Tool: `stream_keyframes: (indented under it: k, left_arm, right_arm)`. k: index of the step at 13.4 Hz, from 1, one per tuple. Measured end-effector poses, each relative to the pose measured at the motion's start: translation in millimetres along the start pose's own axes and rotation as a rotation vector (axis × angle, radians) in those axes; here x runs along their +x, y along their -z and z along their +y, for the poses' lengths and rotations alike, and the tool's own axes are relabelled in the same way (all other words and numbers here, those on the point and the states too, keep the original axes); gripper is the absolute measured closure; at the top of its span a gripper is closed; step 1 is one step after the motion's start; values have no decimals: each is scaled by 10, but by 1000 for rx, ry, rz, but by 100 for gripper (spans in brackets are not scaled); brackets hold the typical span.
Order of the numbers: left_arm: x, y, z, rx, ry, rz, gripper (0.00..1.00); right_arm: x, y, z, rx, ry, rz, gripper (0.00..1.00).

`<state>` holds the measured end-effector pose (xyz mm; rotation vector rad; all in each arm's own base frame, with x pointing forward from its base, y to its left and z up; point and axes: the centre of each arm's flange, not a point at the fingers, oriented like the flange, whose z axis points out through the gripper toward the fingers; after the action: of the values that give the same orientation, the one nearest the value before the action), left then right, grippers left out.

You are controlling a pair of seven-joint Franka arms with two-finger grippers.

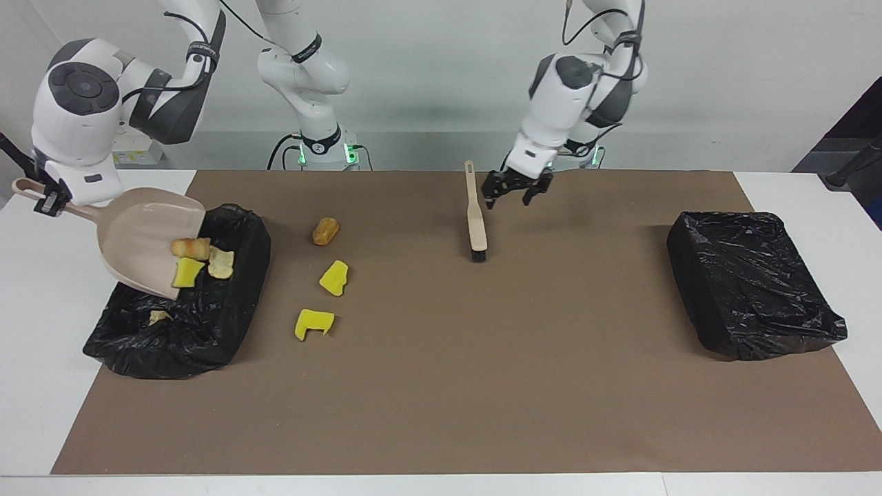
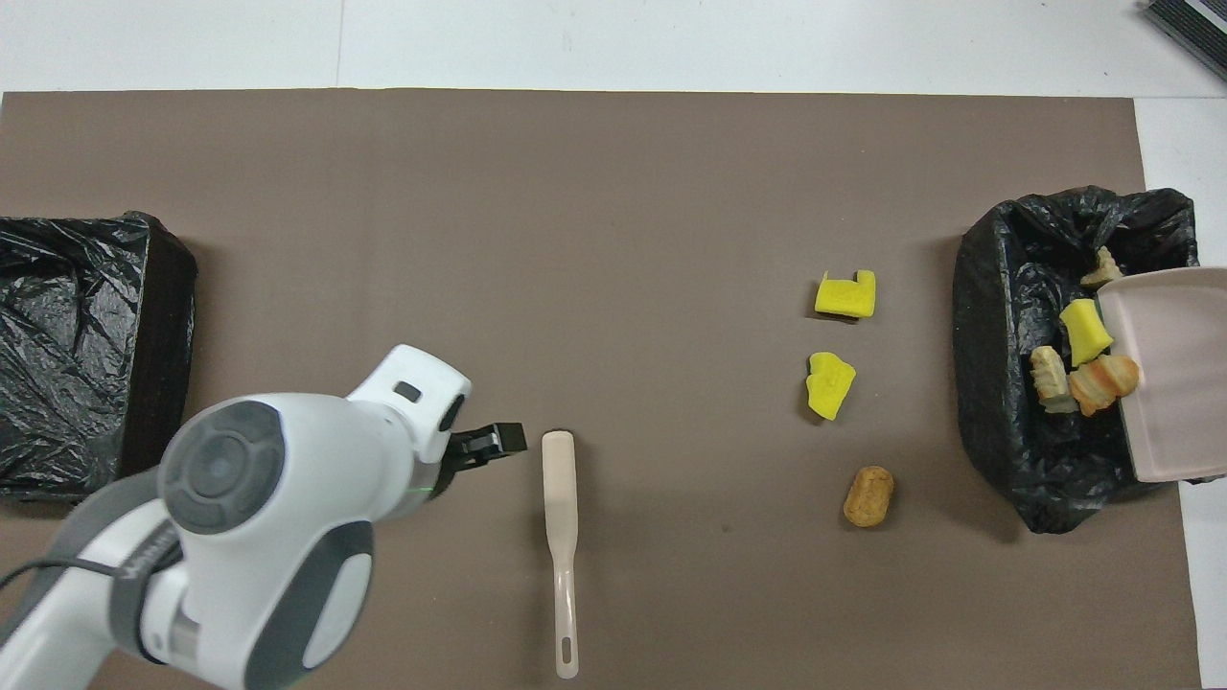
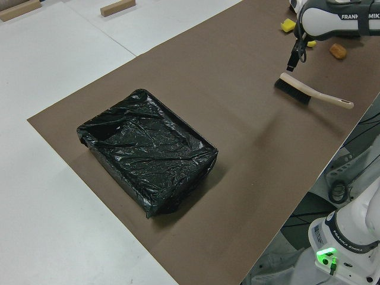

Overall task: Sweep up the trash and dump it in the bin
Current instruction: 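Tip the dustpan into the bin with the right gripper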

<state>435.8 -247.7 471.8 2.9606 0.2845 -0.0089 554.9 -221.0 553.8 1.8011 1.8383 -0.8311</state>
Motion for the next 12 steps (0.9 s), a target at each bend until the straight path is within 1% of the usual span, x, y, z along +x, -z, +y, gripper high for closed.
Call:
stream_keyframes:
  k: [2,4,6,7,8,9,10,11,12]
  left_arm:
    - [295,237,-320,21,-26,36,0]
    - [559,439,-670,24,-58,66,0]
    - [759,634,-979,33,-96,82,0]
    - [843,732,-1113,35,-113,88,0]
    - [909,825,-1219,38,-135,86,0]
    - [963,925,-1291,47,-166,71,0]
    - [1014,1027,-1306,60,-194,52,0]
    - [1069,1135,-1281,72,-209,40,0]
    - [1129,1248,-1245,84,-219,31,0]
  right_arm:
    - [-170,22,-110,0,25,-17,68]
    - [-299,131,-221,-14,19,-24,68]
    - [-281,278,-290,-8,15,-17,68]
    - [-186,366,-284,-7,9,8,68]
    - [-58,445,-256,-14,-6,52,68]
    - [80,498,-226,-23,-34,116,68]
    - [199,527,-203,-27,-70,176,68]
    - [323,559,-183,-26,-115,219,68]
    - [488,609,-159,-21,-171,248,68]
